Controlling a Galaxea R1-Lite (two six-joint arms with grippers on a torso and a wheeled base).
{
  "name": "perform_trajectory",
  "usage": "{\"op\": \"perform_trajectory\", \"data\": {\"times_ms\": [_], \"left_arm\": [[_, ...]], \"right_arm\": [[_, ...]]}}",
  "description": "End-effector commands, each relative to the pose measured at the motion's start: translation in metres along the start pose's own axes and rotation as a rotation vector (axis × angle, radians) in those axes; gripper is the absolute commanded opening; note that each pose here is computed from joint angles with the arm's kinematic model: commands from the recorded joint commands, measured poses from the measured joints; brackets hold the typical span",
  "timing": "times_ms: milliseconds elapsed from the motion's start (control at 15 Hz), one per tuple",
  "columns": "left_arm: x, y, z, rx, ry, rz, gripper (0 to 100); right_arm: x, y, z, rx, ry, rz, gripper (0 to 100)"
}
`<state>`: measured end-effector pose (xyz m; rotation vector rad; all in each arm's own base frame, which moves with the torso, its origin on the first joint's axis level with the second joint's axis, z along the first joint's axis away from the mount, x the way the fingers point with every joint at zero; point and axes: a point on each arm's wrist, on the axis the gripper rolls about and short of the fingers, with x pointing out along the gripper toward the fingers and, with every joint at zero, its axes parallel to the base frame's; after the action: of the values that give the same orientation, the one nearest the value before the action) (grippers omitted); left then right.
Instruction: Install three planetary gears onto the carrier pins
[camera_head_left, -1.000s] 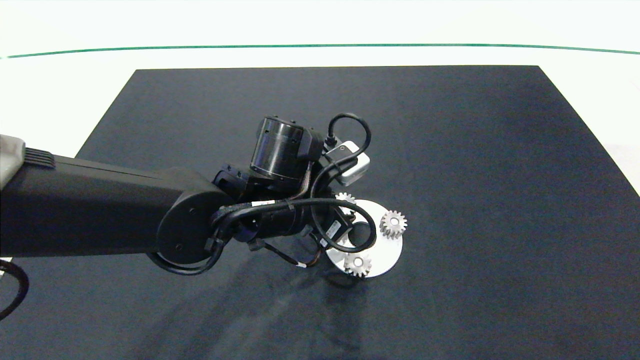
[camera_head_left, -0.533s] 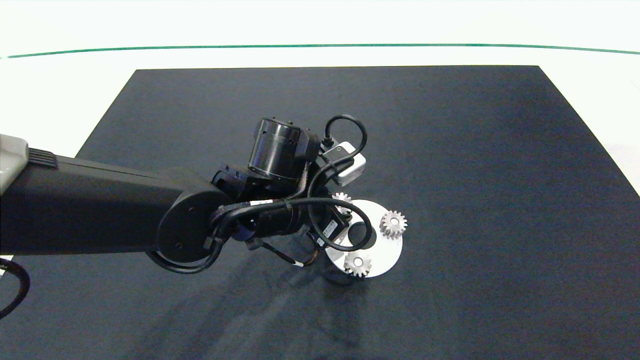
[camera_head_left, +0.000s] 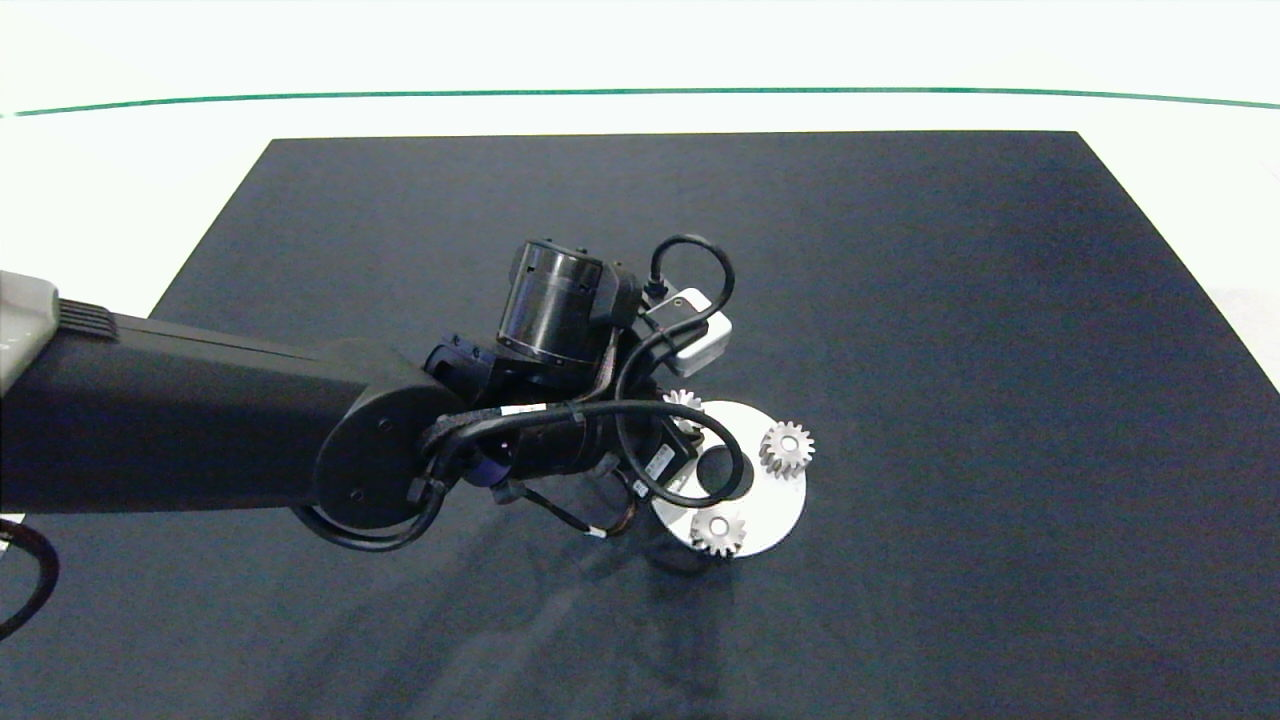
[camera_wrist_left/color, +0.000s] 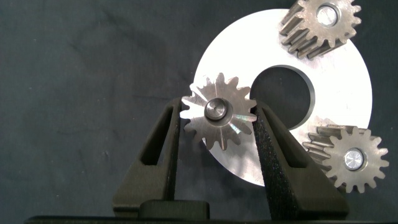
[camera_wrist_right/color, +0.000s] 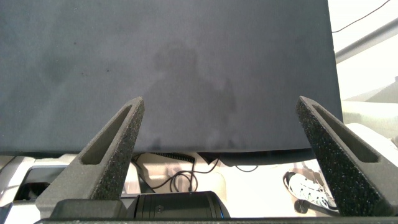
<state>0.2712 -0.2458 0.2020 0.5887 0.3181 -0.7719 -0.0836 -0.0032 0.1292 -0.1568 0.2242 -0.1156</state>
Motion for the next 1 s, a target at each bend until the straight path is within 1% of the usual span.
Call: {"op": "perform_trajectory", "data": {"times_ms": [67,333,467,533,600,667,800,867,933,1000], "left_arm": [[0.000,0.000,0.000,0.000,-0.002,-0.001,100],[0.000,0.001,0.001,-0.001,-0.007,0.003,100],[0.000,0.001,0.000,-0.001,0.000,0.001,100],[-0.005,0.003,0.002,-0.003,-0.008,0.008,100],[-0.018,0.010,0.009,-0.012,-0.042,0.032,100],[-0.035,0.026,0.010,-0.028,-0.054,0.076,100],[-0.085,0.056,0.006,-0.068,-0.023,0.156,100],[-0.112,0.070,-0.001,-0.101,0.001,0.203,100],[-0.143,0.073,-0.014,-0.138,0.019,0.248,100],[-0.170,0.072,-0.025,-0.181,0.006,0.295,100]], "right_arm": [[0.000,0.000,0.000,-0.004,0.005,0.001,100],[0.000,0.000,0.000,-0.002,0.005,0.001,100],[0.000,0.000,0.000,-0.002,0.004,0.002,100],[0.000,0.000,0.000,-0.002,0.004,0.000,100],[0.000,0.000,0.000,-0.005,0.001,0.000,100],[0.000,0.000,0.001,-0.008,-0.005,0.001,100],[-0.001,-0.001,0.005,-0.024,-0.039,-0.003,100],[-0.002,-0.001,0.006,-0.039,-0.049,-0.004,100],[-0.006,-0.002,0.010,-0.041,-0.071,-0.004,100],[-0.009,-0.003,0.013,-0.041,-0.089,-0.001,100]]}}
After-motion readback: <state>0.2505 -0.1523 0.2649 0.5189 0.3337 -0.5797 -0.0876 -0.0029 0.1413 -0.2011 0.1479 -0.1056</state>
